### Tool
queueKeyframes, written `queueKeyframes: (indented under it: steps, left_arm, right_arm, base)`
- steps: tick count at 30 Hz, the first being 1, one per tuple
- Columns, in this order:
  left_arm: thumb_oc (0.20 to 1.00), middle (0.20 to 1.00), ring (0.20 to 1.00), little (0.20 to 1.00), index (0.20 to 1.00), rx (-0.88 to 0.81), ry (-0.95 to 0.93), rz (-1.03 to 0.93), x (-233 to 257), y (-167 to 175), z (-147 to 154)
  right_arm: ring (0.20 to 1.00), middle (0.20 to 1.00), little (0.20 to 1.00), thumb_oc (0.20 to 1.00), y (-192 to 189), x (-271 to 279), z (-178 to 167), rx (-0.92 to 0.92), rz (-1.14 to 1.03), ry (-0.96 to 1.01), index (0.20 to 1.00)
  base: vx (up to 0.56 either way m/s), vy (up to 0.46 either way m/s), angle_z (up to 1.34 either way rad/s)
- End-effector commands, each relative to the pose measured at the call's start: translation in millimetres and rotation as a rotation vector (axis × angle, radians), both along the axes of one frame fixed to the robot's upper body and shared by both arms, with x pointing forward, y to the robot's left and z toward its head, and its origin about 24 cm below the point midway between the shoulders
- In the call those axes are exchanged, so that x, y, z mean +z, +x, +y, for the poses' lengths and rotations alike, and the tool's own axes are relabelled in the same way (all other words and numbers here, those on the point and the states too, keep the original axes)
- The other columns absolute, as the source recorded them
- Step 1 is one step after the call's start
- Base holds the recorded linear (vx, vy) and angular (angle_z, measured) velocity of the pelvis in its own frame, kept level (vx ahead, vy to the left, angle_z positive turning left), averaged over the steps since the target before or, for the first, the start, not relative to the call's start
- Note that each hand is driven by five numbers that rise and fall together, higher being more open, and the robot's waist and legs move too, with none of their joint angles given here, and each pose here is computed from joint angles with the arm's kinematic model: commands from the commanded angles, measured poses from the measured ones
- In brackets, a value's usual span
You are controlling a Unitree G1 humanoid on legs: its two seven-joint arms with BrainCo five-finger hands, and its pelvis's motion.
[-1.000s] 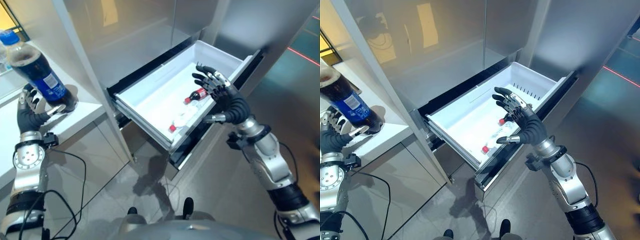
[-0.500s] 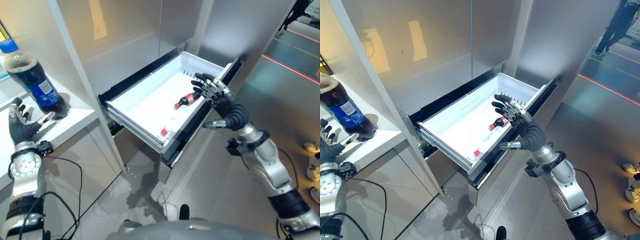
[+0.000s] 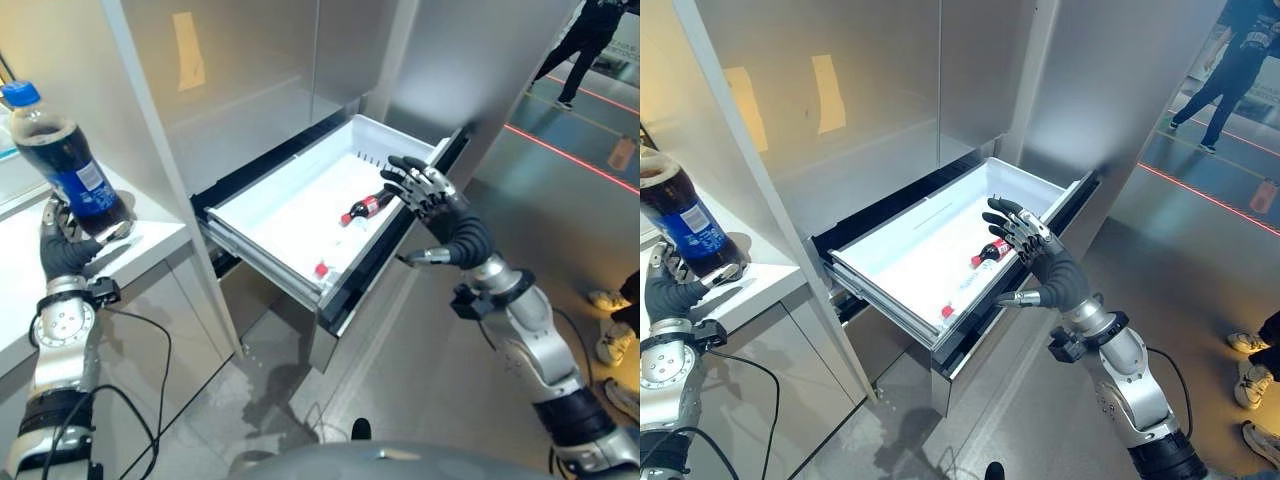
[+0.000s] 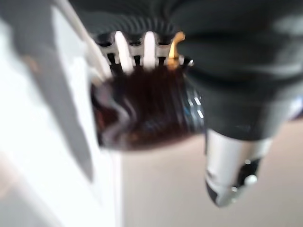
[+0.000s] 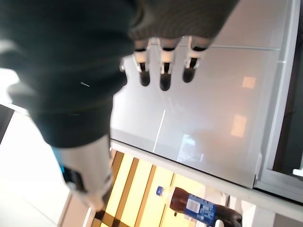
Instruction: Take the drinks into the refrigerator
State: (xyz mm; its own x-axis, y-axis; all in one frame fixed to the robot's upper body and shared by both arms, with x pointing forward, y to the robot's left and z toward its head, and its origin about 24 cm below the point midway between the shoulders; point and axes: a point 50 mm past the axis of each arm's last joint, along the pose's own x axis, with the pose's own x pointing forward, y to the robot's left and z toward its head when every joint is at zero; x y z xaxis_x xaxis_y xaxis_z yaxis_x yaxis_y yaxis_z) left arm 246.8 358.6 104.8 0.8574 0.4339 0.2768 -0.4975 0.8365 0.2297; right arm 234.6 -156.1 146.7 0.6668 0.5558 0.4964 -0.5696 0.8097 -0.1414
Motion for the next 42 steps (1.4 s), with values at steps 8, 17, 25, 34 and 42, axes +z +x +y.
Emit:
queueKeyframes:
  steps: [8,17,25,34,42]
  left_arm:
    - [1.0,1.0,1.0,1.0,1.0,-0.177,0.181,-0.142,64,44,-28]
    - [0.875,0.875,0.875,0.875,0.875,-0.212,0.194,-0.106,59,62,-44]
    - [0.2,0.2,0.2,0.2,0.2,-0.228,0.165,-0.054,37,61,-51]
    - [0.2,0.2,0.2,0.2,0.2,-0.212,0.126,0.001,15,55,-52]
    - [0.2,0.2,0.2,0.2,0.2,-0.227,0.087,0.002,4,48,-57]
  right_arm:
    - [1.0,1.0,1.0,1.0,-9,31,-1,0.02,-0.154,0.041,1.0]
    - [1.0,1.0,1.0,1.0,-10,29,0,0.033,-0.151,0.039,1.0]
    - [1.0,1.0,1.0,1.0,-12,29,-1,0.027,-0.155,0.049,1.0]
    - [1.0,1.0,1.0,1.0,-13,29,-1,0.025,-0.161,0.062,1.0]
    - [1.0,1.0,1.0,1.0,-10,26,-5,-0.018,-0.156,0.061,1.0]
  base:
    - [0.0,0.0,0.0]
    - [0.0,0.0,0.0]
    - [0.0,0.0,0.0]
    - [0.0,0.0,0.0]
    - [0.0,0.0,0.0]
